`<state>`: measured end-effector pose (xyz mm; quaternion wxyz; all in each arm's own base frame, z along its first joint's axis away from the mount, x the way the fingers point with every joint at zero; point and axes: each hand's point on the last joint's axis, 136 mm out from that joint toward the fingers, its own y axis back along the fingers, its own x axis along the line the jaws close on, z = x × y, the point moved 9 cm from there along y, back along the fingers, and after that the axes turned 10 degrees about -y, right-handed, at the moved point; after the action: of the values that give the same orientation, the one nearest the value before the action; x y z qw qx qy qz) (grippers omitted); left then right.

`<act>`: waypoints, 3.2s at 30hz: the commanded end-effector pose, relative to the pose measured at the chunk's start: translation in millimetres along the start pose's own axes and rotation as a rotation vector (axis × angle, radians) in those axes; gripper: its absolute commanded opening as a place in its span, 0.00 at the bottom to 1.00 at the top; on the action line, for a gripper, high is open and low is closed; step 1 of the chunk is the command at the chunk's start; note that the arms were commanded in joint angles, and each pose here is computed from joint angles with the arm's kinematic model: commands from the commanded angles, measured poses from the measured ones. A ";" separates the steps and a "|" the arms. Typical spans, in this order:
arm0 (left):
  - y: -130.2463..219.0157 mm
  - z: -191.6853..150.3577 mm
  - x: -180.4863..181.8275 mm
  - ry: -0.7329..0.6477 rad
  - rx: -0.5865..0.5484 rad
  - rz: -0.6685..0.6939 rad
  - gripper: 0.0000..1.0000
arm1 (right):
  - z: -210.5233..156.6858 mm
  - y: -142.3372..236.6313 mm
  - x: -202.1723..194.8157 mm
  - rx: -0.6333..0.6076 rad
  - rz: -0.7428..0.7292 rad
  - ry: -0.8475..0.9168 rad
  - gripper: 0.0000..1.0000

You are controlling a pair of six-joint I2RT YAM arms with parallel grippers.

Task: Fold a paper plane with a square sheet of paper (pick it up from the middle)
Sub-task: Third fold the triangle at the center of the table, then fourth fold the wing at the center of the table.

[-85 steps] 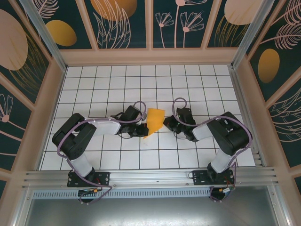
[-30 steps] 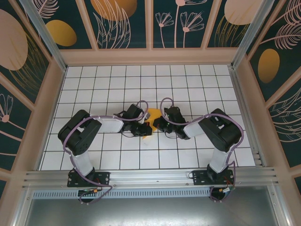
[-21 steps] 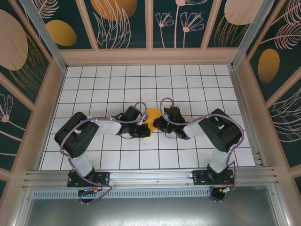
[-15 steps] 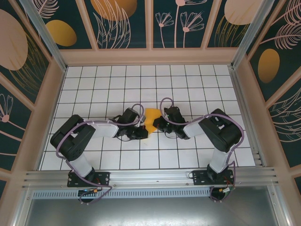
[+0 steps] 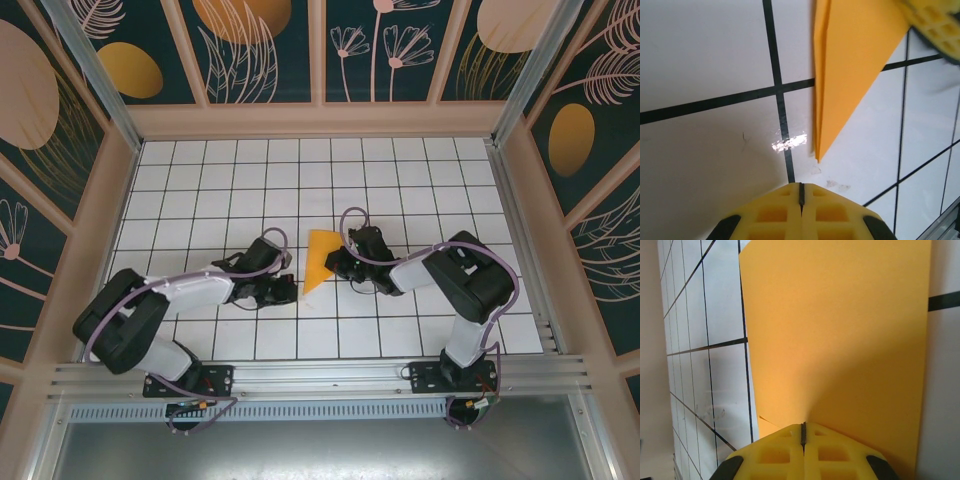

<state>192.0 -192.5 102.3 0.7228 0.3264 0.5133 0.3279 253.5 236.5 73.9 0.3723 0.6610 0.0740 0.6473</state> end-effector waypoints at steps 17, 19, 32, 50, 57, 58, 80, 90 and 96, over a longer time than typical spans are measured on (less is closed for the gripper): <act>-20.7 84.1 -26.3 -0.149 -0.111 0.103 0.03 | -4.1 58.4 20.0 -0.214 -0.074 -0.090 0.24; -21.1 83.9 -25.4 -0.148 -0.112 0.107 0.03 | -5.4 63.7 10.0 -0.210 -0.068 -0.113 0.26; -30.5 80.0 -16.9 -0.135 -0.078 0.148 0.03 | -14.1 40.5 26.1 -0.040 0.079 -0.020 0.36; 3.5 63.4 -21.4 -0.154 -0.186 0.097 0.19 | -13.9 2.7 24.2 0.066 0.046 0.042 0.18; 25.0 44.0 -17.7 -0.171 -0.269 0.073 0.33 | -24.1 -3.2 33.3 0.010 0.062 -0.061 0.11; 27.1 40.5 -16.5 -0.173 -0.277 0.072 0.34 | -26.3 -3.8 34.1 -0.008 0.060 -0.084 0.11; 15.2 19.5 -28.2 -0.274 -0.254 0.208 0.43 | -16.0 0.8 48.6 0.019 0.092 -0.103 0.25; 2.2 22.0 -23.9 -0.279 -0.216 0.329 0.45 | -13.8 1.8 55.6 0.043 0.119 -0.081 0.25; 0.3 19.4 -26.2 -0.293 -0.208 0.302 0.53 | -9.1 0.7 61.0 0.039 0.120 -0.077 0.24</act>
<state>203.2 -214.2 119.4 0.7624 0.3599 0.3210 0.4315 247.4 271.6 111.1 0.3317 0.7036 0.0358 0.6274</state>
